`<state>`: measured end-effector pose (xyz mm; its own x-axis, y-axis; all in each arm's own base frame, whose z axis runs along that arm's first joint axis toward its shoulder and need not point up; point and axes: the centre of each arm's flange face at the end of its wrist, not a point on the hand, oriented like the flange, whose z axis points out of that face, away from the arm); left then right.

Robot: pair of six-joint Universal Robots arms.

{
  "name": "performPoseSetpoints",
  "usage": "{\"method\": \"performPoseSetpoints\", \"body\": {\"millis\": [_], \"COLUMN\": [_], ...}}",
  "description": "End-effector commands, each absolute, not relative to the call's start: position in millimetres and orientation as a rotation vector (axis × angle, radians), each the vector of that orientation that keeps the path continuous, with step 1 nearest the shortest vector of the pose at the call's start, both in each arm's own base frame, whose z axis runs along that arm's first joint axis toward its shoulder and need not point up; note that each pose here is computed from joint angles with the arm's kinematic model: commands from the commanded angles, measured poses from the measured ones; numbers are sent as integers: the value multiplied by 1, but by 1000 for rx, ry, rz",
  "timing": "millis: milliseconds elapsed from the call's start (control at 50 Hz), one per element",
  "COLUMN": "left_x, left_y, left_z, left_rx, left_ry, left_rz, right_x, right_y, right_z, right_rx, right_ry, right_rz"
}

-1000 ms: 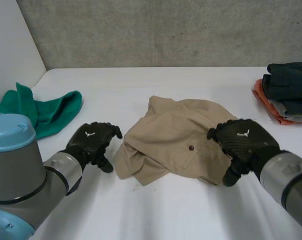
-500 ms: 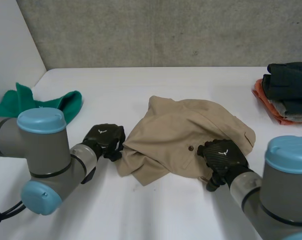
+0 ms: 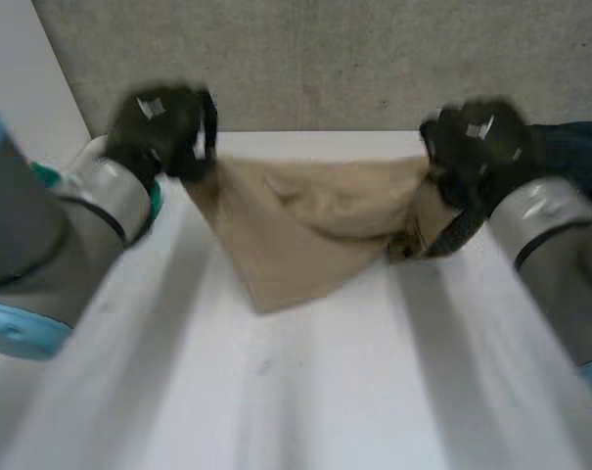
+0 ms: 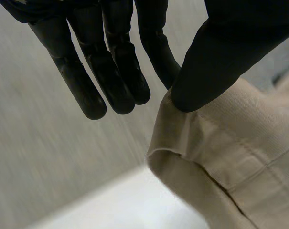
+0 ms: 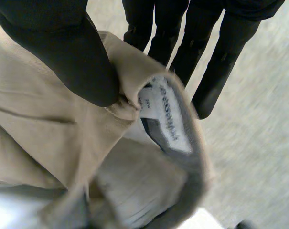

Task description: Fold the laundry.

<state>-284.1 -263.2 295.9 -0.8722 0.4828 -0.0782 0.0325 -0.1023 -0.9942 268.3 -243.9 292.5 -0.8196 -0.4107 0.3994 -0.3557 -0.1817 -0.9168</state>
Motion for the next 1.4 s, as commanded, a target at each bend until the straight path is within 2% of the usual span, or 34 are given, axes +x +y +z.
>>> {"method": "performPoseSetpoints", "body": {"millis": [20,40,120,180,240,260,320,340,380,420,480,500,560,580,640,700,760,840,860,940,1000,1060,1140,1160,1220,1240,1300,1320,1400], "left_x": [-263,-257,-245,-242,-248,-252,-255,-258,-265,-275,-287,-295,-307,-314,-327,-339,-353,-352,-350,-345,-335,-318,-299,-290,-277,-269,-259,-253,-252], "left_y": [-222,-211,-192,-190,-207,-222,-250,-270,-289,-321,-347,-365,-389,-404,-424,-433,-436,-436,-436,-424,-409,-379,-334,-314,-285,-267,-242,-227,-188], "left_z": [417,439,484,502,507,503,492,480,465,436,411,394,366,347,314,294,286,295,297,315,329,336,335,328,314,300,274,256,214], "left_rx": [-458,-437,-384,-366,-355,-356,-358,-369,-392,-449,-521,-567,-622,-642,-680,-723,-692,-581,-548,-509,-494,-513,-562,-594,-636,-666,-713,-744,-855], "left_ry": [-1458,-1376,-1201,-1135,-1129,-1152,-1206,-1252,-1298,-1385,-1426,-1436,-1444,-1441,-1425,-1372,-1297,-1277,-1289,-1324,-1392,-1526,-1676,-1759,-1886,-1974,-2102,-2171,-2248], "left_rz": [2330,2377,2478,2512,2529,2528,2538,2539,2534,2535,2563,2590,2622,2637,2615,2588,2564,2539,2538,2543,2527,2463,2360,2296,2187,2103,1968,1879,1657], "right_x": [258,257,251,250,258,264,271,274,276,280,287,292,300,301,304,308,317,323,322,309,306,303,284,273,257,249,240,235,223], "right_y": [-213,-210,-199,-202,-225,-244,-265,-277,-289,-309,-330,-343,-366,-371,-391,-404,-408,-405,-401,-387,-371,-345,-325,-320,-308,-298,-282,-273,-258], "right_z": [409,421,472,491,482,469,451,438,426,400,369,349,310,301,270,250,248,265,280,317,324,322,295,282,268,258,239,222,194], "right_rx": [-943,-925,-834,-791,-777,-759,-712,-682,-652,-613,-572,-541,-481,-460,-375,-384,-449,-516,-526,-544,-675,-913,-1141,-1180,-1225,-1250,-1320,-1391,-1531], "right_ry": [1744,1702,1531,1483,1540,1599,1670,1717,1754,1821,1883,1911,1965,1976,2013,2017,1982,1928,1896,1858,1867,1877,1985,2054,2142,2198,2262,2292,2300], "right_rz": [-2371,-2404,-2549,-2597,-2562,-2511,-2439,-2395,-2356,-2276,-2197,-2161,-2153,-2168,-2247,-2325,-2391,-2472,-2506,-2571,-2527,-2398,-2178,-2098,-1985,-1902,-1760,-1657,-1500]}}
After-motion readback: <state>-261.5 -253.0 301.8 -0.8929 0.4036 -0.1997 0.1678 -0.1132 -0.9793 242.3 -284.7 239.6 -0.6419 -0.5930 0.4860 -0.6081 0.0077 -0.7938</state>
